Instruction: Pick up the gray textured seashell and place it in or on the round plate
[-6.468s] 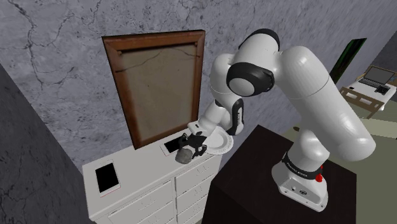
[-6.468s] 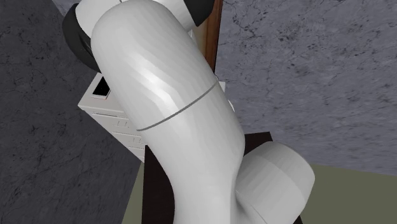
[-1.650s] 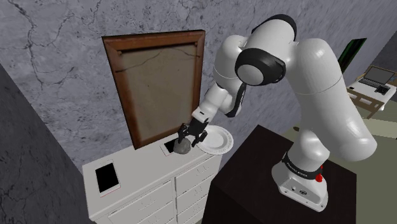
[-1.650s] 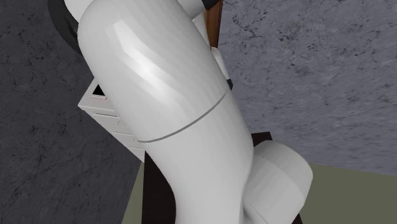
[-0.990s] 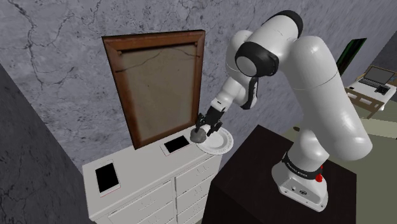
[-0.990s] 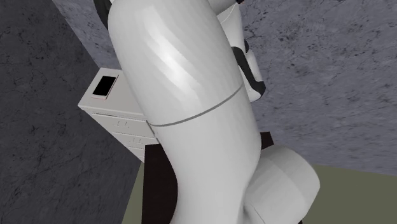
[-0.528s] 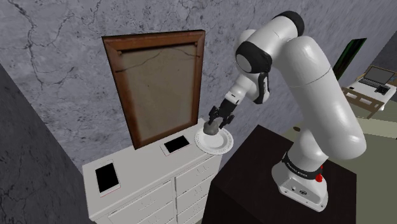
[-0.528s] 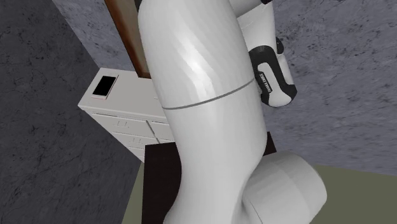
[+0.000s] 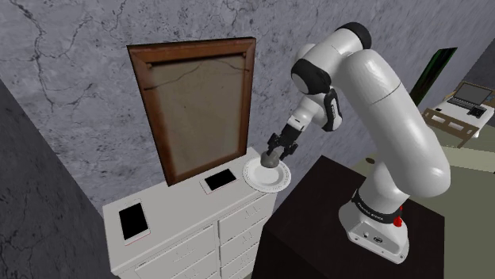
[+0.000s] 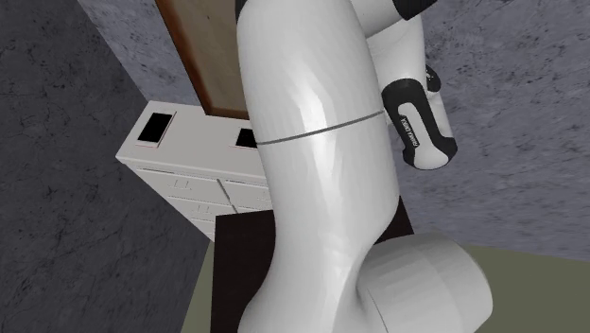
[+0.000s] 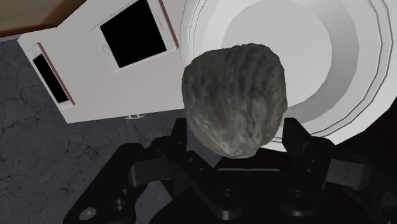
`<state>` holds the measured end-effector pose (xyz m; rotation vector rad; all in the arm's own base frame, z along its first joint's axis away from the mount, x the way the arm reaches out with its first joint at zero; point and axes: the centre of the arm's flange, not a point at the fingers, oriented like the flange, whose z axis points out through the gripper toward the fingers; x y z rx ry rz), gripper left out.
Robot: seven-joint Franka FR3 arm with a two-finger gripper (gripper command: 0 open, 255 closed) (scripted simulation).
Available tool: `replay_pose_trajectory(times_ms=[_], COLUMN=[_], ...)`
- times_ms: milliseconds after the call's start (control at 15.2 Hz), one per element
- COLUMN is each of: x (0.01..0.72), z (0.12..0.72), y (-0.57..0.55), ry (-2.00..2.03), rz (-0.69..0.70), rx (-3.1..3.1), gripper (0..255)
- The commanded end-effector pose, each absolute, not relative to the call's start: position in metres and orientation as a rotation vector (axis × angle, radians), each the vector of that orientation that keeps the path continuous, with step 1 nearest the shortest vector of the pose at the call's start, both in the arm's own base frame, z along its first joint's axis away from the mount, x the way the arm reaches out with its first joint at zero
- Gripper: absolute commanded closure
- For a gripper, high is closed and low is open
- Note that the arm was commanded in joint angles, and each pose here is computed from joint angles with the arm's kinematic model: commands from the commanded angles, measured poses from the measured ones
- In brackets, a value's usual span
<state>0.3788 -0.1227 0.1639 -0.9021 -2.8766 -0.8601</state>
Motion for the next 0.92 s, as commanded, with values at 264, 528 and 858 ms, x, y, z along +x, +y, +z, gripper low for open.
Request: replay_pose_trajectory(times_ms=[264, 528, 858], x=[0.379, 0.379, 0.379], z=[0.132, 0.111, 0.099], y=[-0.122, -0.122, -0.122], ry=[-2.877, -2.877, -2.877], rz=[-0.861, -0.861, -0.861], rx=[-0.902, -0.902, -0.902], gripper=[255, 255, 255])
